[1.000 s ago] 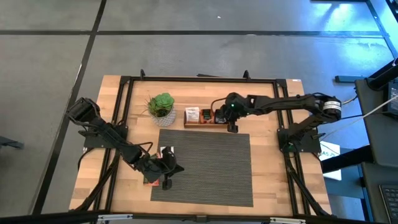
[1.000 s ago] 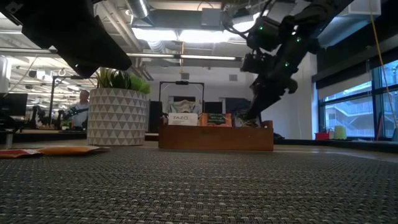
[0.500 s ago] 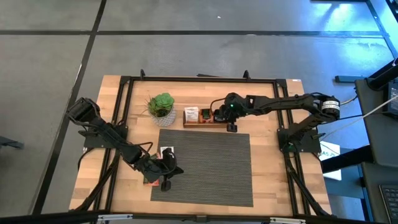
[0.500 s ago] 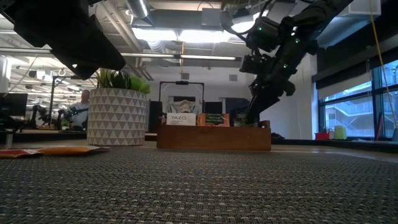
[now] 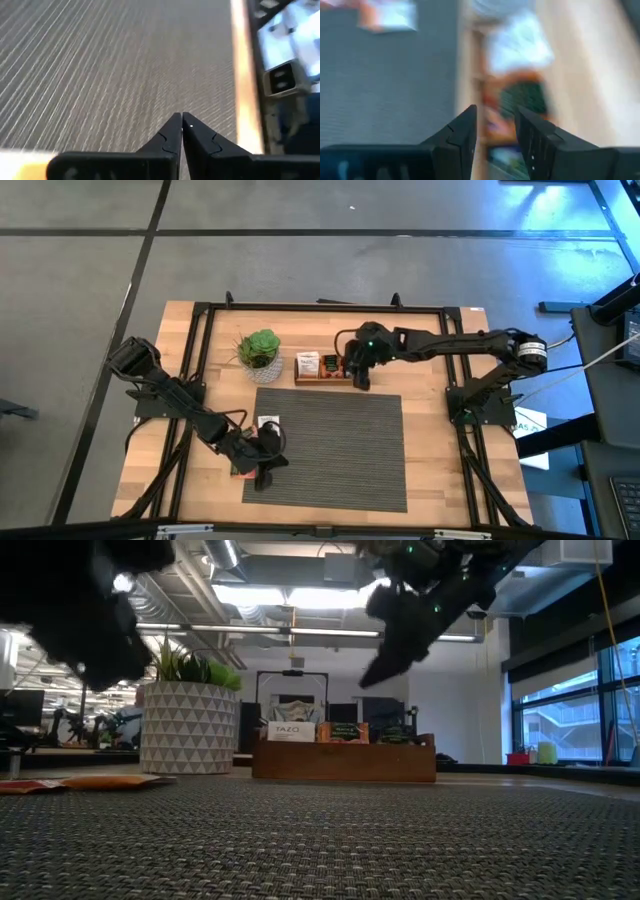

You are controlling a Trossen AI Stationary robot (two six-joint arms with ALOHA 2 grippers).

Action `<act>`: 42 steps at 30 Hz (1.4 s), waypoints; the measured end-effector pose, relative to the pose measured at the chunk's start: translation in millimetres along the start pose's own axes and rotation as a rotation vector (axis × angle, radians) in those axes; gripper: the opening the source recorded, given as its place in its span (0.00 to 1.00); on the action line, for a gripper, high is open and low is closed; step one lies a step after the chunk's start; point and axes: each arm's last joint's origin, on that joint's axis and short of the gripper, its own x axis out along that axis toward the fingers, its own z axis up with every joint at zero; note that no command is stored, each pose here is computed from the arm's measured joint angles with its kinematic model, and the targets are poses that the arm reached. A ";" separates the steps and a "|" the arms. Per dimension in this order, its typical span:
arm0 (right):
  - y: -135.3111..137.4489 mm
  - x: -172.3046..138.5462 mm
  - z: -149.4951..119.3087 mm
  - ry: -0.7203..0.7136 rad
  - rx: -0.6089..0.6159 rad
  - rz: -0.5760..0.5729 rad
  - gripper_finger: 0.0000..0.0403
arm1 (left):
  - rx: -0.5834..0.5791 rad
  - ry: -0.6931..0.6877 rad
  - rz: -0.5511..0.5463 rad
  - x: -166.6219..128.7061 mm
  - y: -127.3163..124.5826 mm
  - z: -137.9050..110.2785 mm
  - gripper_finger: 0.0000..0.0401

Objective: Pick & Place Tea
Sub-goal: Put the white tea bag into the left section of the wooden organizer

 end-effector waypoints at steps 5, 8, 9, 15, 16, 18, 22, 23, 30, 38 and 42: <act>26.4 7.6 13.1 -0.123 -0.009 0.166 0.33 | -0.113 0.127 0.168 -2.2 15.8 -14.0 0.02; 43.0 16.3 21.6 -0.211 -0.010 0.207 0.33 | -0.153 0.178 0.252 -4.8 23.2 -20.0 0.03; 48.4 20.9 23.7 -0.239 -0.007 0.222 0.33 | -0.159 0.188 0.268 -5.6 24.3 -21.5 0.03; 74.7 52.4 22.2 -0.293 -0.053 0.284 0.33 | -0.157 0.161 0.339 -10.9 23.6 -29.7 0.03; 76.8 56.6 22.1 -0.281 -0.046 0.291 0.33 | -0.156 0.138 0.350 -12.0 22.4 -31.1 0.03; 78.9 64.0 24.8 -0.269 -0.009 0.300 0.33 | -0.142 0.087 0.370 -14.3 19.8 -33.8 0.02; 79.4 80.1 30.9 -0.252 0.050 0.308 0.33 | -0.137 0.044 0.436 -18.3 21.0 -40.3 0.02; 79.5 84.5 32.5 -0.250 0.053 0.308 0.33 | -0.136 0.047 0.447 -18.1 21.7 -41.9 0.03; 87.6 114.0 46.6 -0.197 0.043 0.319 0.33 | -0.126 0.066 0.503 -11.7 26.9 -49.4 0.03; 96.1 153.4 63.1 -0.128 0.144 0.335 0.33 | -0.123 0.083 0.533 -3.5 29.3 -56.9 0.03; 96.5 177.4 63.2 -0.109 0.196 0.335 0.33 | -0.112 0.083 0.532 -3.9 28.5 -58.6 0.03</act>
